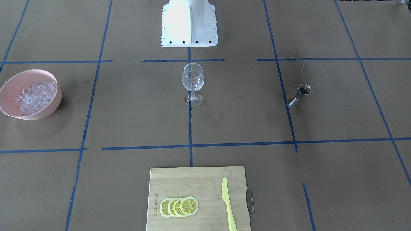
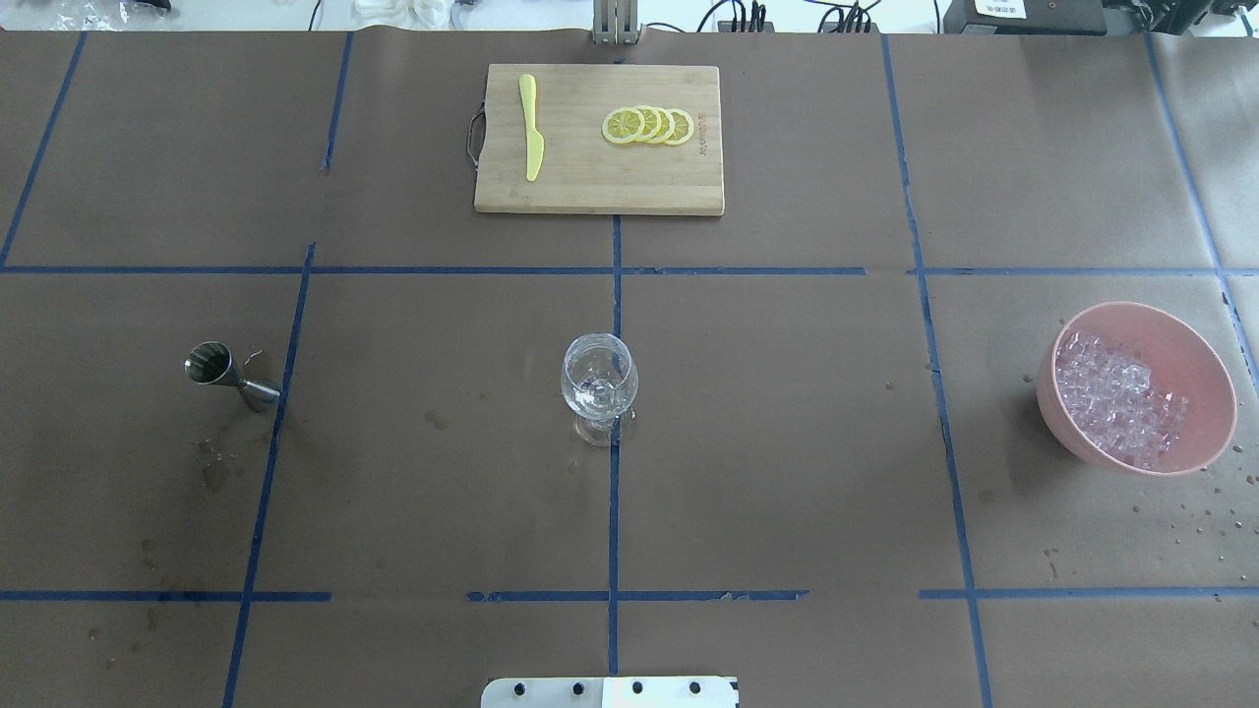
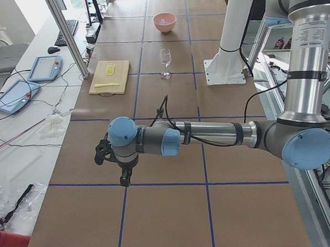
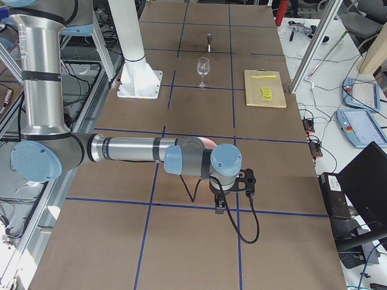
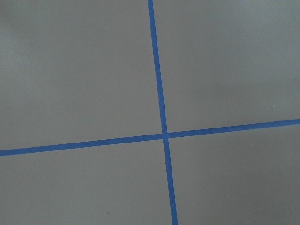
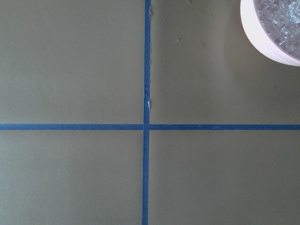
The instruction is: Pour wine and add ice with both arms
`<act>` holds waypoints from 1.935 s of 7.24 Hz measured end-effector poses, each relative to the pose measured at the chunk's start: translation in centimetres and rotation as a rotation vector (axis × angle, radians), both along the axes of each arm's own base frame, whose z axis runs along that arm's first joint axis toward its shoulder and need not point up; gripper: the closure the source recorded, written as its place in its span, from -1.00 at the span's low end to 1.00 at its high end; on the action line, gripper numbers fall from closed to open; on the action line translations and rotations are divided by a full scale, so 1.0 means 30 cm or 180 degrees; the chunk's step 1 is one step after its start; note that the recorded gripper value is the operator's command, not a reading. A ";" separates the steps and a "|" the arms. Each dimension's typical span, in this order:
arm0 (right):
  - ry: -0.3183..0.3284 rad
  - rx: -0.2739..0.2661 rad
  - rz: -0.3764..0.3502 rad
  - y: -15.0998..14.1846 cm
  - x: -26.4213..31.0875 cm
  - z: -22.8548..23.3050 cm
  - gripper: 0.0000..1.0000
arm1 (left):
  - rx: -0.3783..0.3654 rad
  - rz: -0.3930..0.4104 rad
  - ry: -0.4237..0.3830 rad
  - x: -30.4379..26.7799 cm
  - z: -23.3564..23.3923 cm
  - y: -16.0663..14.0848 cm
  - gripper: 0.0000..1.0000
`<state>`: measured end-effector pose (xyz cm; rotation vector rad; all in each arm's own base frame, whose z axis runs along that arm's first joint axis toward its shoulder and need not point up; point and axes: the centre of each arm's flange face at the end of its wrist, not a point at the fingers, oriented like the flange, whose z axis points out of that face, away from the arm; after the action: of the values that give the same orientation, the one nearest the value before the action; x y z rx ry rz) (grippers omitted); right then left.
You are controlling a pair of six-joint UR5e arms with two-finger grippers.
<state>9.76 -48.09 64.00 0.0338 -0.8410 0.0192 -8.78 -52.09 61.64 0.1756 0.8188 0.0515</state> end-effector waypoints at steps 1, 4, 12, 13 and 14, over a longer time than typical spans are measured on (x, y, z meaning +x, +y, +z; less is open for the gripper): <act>-0.0002 0.0006 0.0001 -0.001 0.000 -0.004 -1.00 | 0.0036 0.0001 -0.0001 0.001 -0.007 -0.003 -1.00; -0.0004 0.0031 0.0006 -0.006 0.000 -0.019 -1.00 | 0.0369 -0.0190 0.0018 0.008 -0.283 -0.093 -1.00; -0.0001 0.0131 0.0002 0.018 -0.002 -0.068 -1.00 | 0.1070 -0.0886 0.0386 0.623 -0.650 0.381 -1.00; 0.0006 0.0161 0.0001 0.038 -0.004 -0.083 -1.00 | 0.1023 -0.0998 0.0570 0.697 -0.658 0.467 -1.00; 0.0012 0.0186 0.0001 0.061 -0.005 -0.098 -1.00 | 0.0948 -0.1079 0.0712 0.755 -0.694 0.537 -1.00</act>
<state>9.60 -46.25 61.06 0.0889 -0.8377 -0.0053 13.88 -35.97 40.83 0.6074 0.9923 -0.1691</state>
